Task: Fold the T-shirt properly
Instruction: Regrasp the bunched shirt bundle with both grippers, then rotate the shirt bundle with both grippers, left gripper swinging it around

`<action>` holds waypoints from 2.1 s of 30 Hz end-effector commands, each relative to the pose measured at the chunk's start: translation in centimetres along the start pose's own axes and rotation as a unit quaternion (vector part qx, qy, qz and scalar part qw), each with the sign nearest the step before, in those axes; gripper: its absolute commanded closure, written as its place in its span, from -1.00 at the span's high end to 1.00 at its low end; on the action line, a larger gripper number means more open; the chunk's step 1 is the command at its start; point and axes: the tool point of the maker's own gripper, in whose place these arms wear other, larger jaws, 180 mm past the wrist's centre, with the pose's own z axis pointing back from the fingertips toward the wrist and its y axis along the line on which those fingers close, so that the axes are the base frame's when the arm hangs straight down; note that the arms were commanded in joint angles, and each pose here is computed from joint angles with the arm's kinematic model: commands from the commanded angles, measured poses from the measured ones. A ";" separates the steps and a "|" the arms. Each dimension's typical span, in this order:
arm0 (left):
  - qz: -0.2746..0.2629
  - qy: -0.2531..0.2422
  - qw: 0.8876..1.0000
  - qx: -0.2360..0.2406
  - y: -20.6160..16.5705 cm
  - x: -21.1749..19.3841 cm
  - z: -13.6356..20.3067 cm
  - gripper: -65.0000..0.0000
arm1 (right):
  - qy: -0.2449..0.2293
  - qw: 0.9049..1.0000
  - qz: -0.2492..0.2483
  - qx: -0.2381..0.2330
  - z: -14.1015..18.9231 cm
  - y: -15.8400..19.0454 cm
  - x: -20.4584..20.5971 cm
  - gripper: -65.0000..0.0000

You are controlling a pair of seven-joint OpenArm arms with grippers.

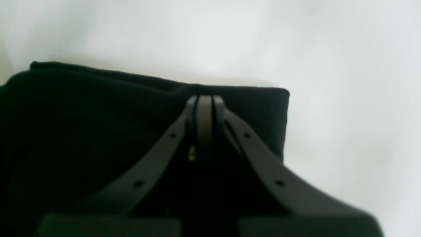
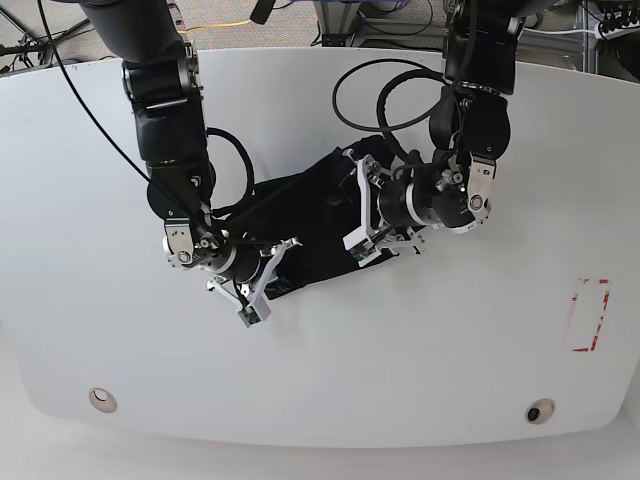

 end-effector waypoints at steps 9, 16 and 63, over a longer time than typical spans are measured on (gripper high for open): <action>0.001 0.064 0.998 0.013 5.5 -4.2 -0.1 0.04 | 0.012 1.000 -0.001 -0.028 3.4 -3.5 -3.2 -1.00; -0.027 0.081 0.996 0.012 7.9 -4.7 -0.6 0.04 | 0.015 1.000 -0.006 0.001 5.7 -0.4 -5.3 -1.00; -0.121 -0.042 0.988 0.089 2.9 2.0 6.4 0.04 | 0.038 0.993 -0.030 0.106 6.0 15.0 -7.9 -1.00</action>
